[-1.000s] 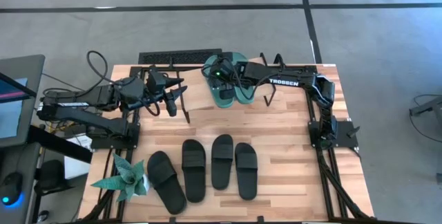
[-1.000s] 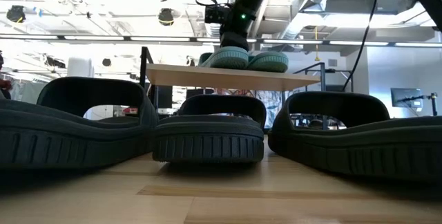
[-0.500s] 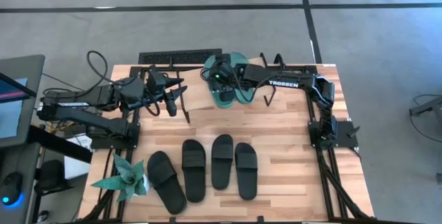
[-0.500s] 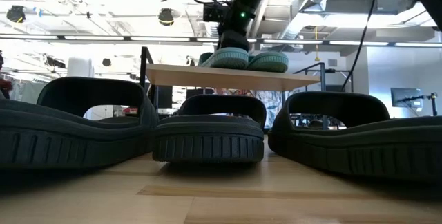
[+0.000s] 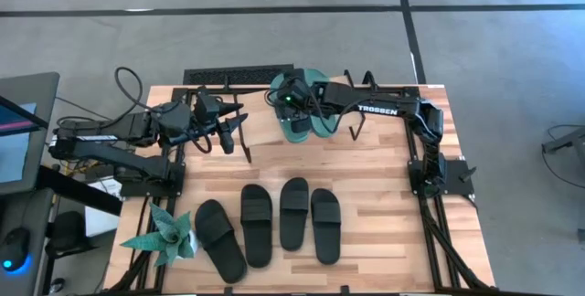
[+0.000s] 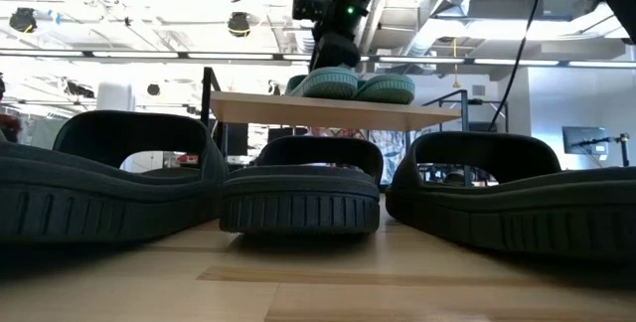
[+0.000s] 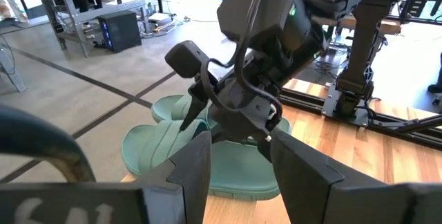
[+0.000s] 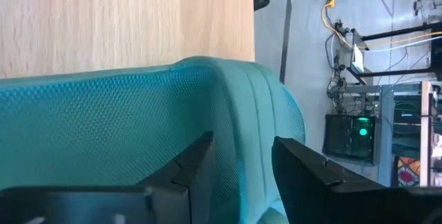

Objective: Pick and place slides into the shelf
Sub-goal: Put the black slide under the shelf

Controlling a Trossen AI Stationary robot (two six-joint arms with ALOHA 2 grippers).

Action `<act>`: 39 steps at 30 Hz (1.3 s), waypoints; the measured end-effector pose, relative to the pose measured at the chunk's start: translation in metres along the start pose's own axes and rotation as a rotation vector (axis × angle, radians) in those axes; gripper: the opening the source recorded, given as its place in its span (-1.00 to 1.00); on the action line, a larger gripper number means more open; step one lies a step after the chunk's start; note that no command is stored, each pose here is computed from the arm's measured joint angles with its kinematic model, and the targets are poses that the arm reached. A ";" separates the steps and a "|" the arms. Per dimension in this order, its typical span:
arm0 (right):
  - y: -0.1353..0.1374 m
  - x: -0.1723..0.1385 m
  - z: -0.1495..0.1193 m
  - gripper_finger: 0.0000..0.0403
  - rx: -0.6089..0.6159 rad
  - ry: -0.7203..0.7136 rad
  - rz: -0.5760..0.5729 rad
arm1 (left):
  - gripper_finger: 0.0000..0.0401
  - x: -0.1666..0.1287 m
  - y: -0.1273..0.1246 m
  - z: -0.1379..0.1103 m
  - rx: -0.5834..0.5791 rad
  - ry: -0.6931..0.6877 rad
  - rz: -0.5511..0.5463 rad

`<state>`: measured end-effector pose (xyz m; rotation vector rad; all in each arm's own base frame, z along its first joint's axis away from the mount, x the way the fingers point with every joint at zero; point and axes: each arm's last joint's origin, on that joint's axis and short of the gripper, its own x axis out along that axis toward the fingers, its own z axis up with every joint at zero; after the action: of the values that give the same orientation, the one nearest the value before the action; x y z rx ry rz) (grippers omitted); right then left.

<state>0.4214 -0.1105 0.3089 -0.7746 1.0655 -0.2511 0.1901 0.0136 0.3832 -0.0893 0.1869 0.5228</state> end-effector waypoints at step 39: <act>0.017 -0.195 0.004 -0.37 0.172 -0.016 0.351 | -0.31 0.000 -0.001 -0.002 -0.019 0.022 -0.032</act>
<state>0.3269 0.0078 0.4335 -0.4252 1.1284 -0.0354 0.1901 0.0127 0.3814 -0.1160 0.2018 0.4915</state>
